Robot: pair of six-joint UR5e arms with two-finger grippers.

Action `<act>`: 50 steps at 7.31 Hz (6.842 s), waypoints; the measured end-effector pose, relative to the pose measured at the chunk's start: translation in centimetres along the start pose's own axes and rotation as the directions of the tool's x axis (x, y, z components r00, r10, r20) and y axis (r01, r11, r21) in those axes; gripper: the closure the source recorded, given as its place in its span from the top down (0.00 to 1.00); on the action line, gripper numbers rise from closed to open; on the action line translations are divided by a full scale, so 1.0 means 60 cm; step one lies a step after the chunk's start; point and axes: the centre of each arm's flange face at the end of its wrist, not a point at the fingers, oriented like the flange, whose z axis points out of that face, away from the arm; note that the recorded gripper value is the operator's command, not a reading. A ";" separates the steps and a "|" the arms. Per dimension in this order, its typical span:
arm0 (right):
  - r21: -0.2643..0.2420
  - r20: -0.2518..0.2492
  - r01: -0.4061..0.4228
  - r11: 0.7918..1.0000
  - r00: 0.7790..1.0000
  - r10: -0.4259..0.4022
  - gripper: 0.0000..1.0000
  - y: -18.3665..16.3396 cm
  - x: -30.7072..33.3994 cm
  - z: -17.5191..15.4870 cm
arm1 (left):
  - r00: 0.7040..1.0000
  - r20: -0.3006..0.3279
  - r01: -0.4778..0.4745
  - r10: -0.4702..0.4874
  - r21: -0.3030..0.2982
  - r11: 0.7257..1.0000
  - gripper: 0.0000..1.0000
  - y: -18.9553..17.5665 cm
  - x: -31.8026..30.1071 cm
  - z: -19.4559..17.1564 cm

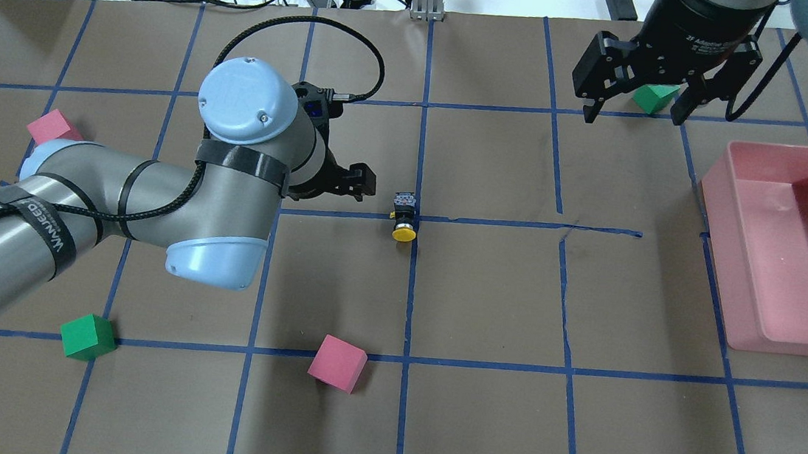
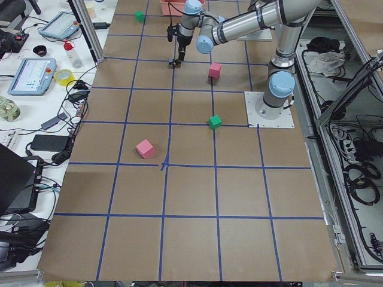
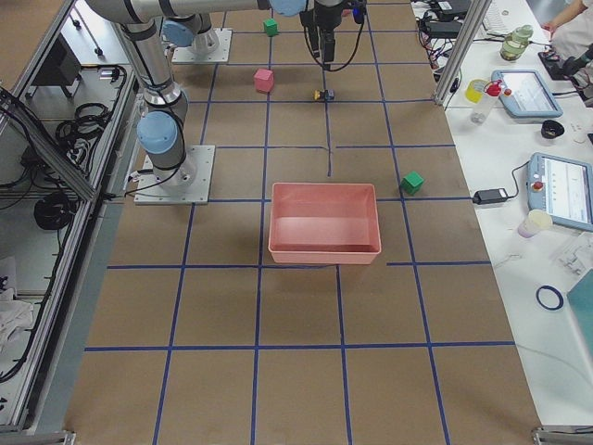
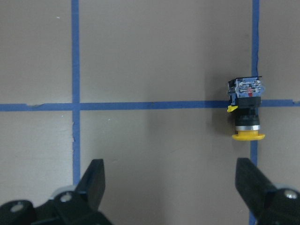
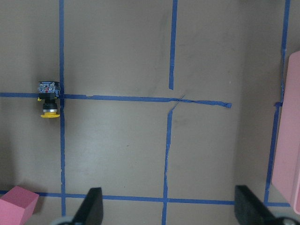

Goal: Align button upright
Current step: 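Reach the left gripper toward the button switch while the right arm withdraws, then grasp the button switch with the left gripper and lift it, then rotate the held switch yellow cap down and lower it to the table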

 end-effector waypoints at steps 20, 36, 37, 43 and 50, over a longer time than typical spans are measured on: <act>-0.009 0.003 0.052 0.999 0.999 -0.052 1.00 0.005 0.001 0.020 | 0.997 -0.083 -0.001 0.000 -0.005 1.000 0.00 0.021 0.152 0.171; -0.019 0.000 0.066 0.998 0.998 -0.066 1.00 0.007 0.001 0.027 | 0.330 0.153 0.612 -0.931 -0.786 0.088 0.00 -0.015 -0.044 0.205; -0.019 0.000 0.066 0.998 0.998 -0.066 1.00 0.007 0.001 0.027 | 0.321 0.172 0.614 -0.931 -0.787 0.066 0.00 -0.011 -0.046 0.210; -0.021 0.000 0.066 0.998 0.998 -0.066 1.00 0.008 0.002 0.028 | 0.291 0.221 0.605 -0.931 -0.796 0.000 0.00 -0.003 -0.048 0.233; -0.023 0.001 0.067 0.998 0.998 -0.067 1.00 0.008 0.001 0.029 | 0.300 0.224 0.620 -0.927 -0.785 0.011 1.00 -0.007 -0.053 0.241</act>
